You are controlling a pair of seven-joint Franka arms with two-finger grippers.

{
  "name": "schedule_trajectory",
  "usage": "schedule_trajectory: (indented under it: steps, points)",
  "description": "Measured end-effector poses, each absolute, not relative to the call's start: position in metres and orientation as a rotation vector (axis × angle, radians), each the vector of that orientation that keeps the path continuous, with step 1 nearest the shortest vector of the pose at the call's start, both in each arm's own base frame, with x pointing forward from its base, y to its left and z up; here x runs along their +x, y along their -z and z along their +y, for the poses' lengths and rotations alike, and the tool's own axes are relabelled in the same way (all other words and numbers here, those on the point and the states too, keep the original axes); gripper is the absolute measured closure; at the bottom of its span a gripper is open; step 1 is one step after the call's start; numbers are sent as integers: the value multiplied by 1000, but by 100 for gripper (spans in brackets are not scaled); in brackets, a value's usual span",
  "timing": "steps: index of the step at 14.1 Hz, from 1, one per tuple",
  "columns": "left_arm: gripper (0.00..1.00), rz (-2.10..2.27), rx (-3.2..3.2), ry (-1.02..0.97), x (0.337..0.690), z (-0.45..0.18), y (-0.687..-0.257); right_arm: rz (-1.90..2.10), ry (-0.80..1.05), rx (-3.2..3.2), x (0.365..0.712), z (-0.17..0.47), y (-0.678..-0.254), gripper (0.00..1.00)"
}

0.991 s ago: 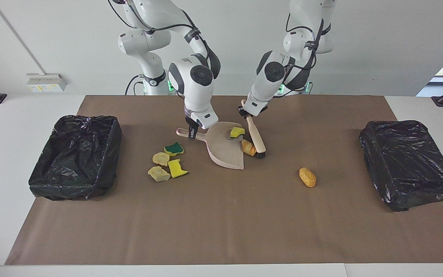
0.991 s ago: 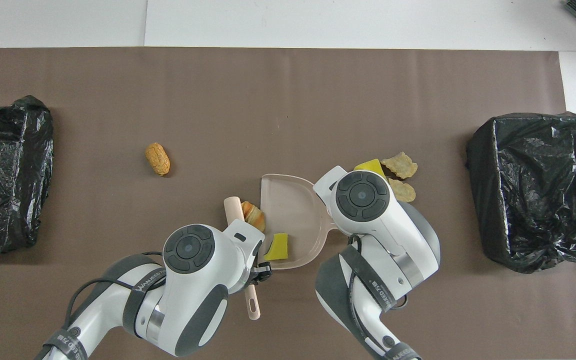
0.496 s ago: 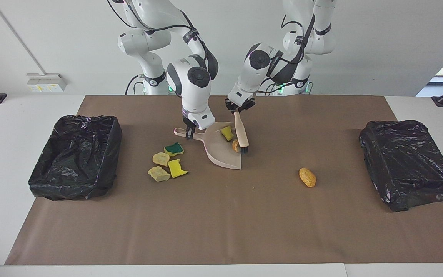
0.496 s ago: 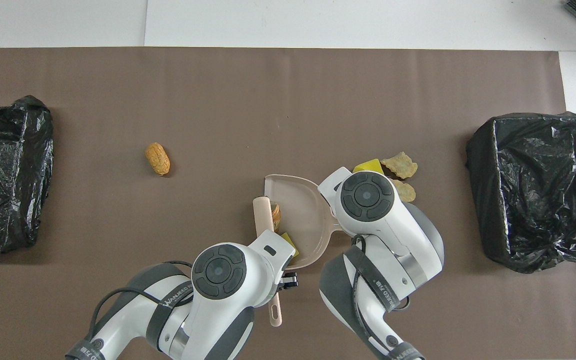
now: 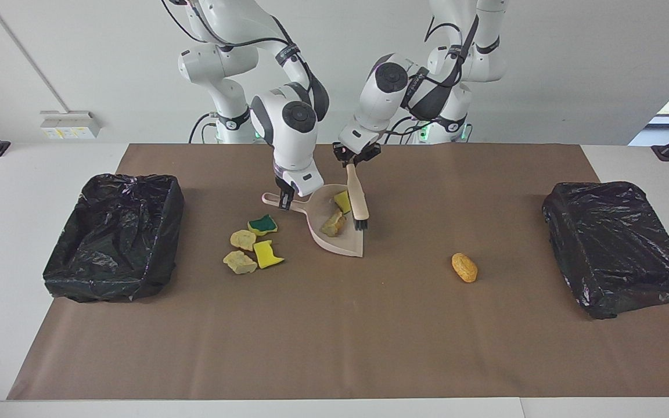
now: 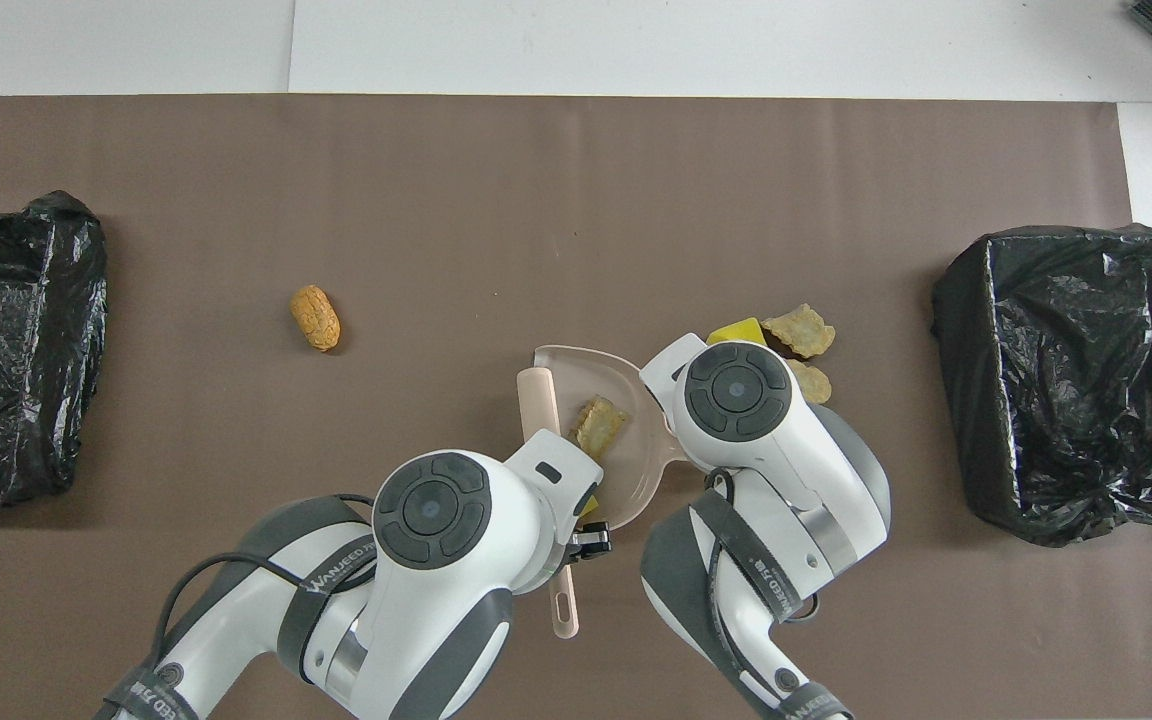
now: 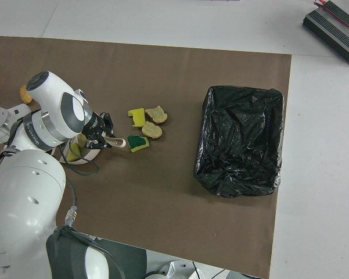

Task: Sweep and dump trash in bin

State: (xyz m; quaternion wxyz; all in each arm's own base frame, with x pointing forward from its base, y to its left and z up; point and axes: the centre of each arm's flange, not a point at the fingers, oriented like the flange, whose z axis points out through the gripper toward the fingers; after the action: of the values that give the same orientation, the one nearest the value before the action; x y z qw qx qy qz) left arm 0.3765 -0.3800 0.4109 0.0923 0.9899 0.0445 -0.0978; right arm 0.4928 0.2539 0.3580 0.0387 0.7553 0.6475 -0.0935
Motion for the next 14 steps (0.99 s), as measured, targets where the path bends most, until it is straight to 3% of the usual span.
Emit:
schedule_trajectory:
  steps: [5,14]
  points:
    - [73,193,3084,159,443,-294,-406,1982,289,2321,493,252,-357,68]
    - [73,-218,3215,14,597,-72,-399,1949,274,2355,503,232,-352,68]
